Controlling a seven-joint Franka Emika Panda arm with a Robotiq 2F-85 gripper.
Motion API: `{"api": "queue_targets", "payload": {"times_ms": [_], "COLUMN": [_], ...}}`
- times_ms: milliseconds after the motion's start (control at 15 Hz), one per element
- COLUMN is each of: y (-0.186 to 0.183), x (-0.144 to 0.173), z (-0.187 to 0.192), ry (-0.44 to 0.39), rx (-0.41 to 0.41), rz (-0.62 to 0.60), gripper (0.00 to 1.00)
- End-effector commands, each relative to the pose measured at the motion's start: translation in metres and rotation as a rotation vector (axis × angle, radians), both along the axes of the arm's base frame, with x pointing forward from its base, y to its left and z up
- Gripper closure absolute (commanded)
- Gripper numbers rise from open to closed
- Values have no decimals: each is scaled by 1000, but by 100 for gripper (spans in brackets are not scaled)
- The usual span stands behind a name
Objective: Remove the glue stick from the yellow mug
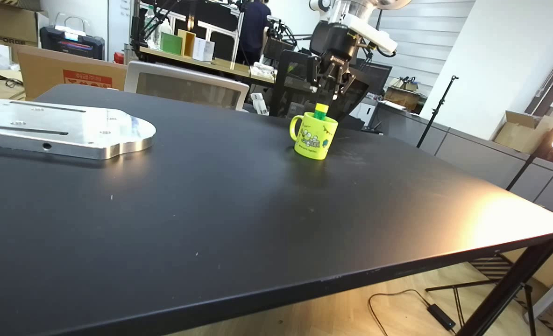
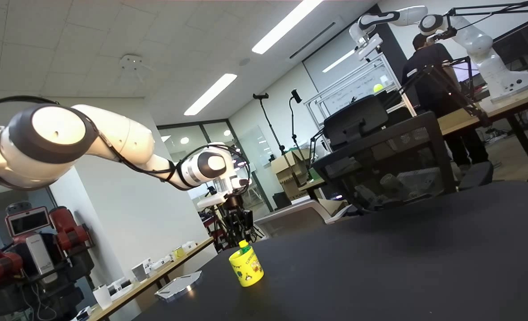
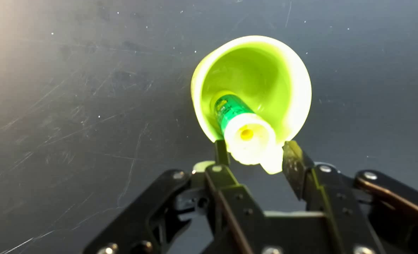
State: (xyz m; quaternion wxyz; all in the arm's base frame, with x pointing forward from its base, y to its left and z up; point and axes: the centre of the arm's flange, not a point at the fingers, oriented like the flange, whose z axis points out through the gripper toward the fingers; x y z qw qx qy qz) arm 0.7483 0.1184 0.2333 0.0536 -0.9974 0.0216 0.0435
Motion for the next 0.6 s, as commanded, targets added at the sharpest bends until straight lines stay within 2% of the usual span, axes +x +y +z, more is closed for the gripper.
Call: {"api": "queue_targets", "payload": {"times_ms": [0, 267, 333, 467, 533], "y": [-11, -17, -17, -18, -17], "x": [-7, -9, -9, -9, -9], "z": [3, -3, -5, -6, -6], "ry": [29, 63, 64, 70, 71], "rx": [12, 13, 11, 17, 19], "rz": [-28, -29, -26, -30, -31], "gripper": [29, 5, 47, 43, 48]}}
